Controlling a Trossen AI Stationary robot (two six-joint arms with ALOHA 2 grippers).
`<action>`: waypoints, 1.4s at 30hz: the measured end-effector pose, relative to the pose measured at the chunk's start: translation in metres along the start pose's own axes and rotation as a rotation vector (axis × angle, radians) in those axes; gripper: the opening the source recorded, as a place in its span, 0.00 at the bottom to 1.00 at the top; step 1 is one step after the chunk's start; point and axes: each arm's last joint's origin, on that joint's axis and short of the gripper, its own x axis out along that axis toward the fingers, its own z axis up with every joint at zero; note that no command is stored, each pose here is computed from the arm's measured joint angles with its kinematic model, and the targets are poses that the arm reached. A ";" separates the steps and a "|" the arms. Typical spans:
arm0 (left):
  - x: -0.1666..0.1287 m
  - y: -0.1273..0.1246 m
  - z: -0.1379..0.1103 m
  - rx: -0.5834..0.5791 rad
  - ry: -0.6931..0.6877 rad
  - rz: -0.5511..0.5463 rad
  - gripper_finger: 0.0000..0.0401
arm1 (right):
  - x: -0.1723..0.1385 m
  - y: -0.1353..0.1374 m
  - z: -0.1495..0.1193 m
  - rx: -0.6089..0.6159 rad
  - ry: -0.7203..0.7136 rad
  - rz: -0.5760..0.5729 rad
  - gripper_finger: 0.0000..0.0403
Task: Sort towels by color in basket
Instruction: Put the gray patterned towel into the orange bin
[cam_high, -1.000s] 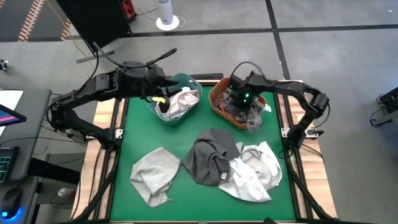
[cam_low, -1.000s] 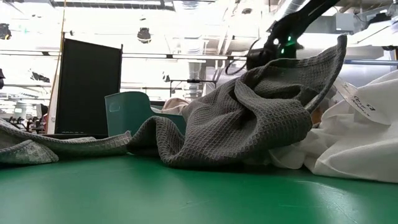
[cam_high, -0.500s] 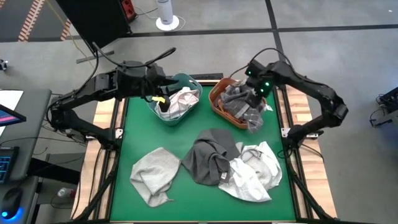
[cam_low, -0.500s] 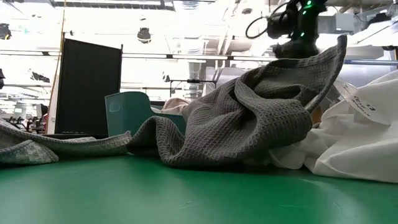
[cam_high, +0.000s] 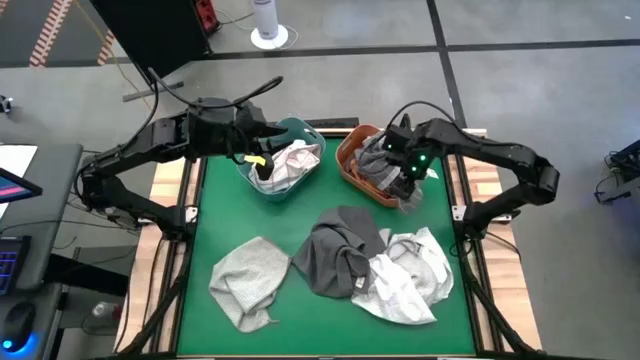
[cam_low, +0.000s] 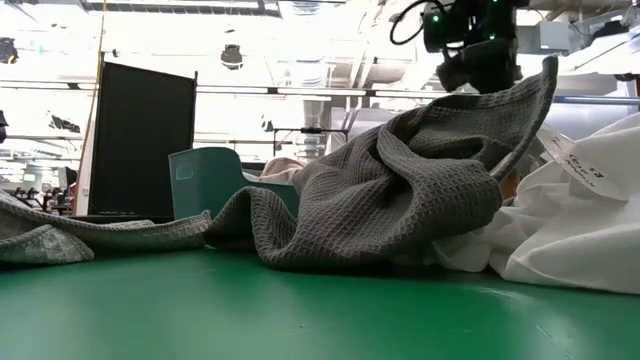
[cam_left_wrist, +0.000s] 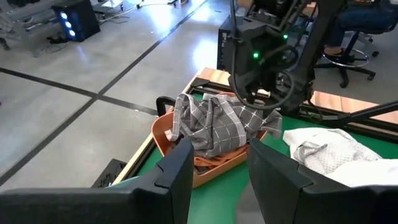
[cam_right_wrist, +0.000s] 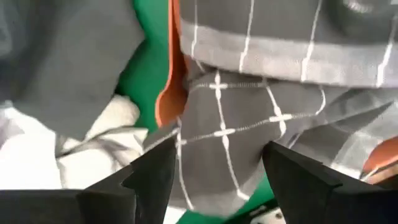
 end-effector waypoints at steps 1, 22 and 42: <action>0.000 0.000 0.000 0.000 0.000 0.000 0.35 | 0.002 0.002 0.001 -0.013 0.005 -0.018 0.67; 0.000 0.000 0.000 -0.012 0.002 -0.004 0.35 | 0.028 0.007 0.013 -0.082 0.167 -0.055 0.06; 0.000 0.000 0.004 0.009 -0.041 -0.002 0.35 | -0.005 -0.035 0.006 0.066 -0.327 -0.137 0.04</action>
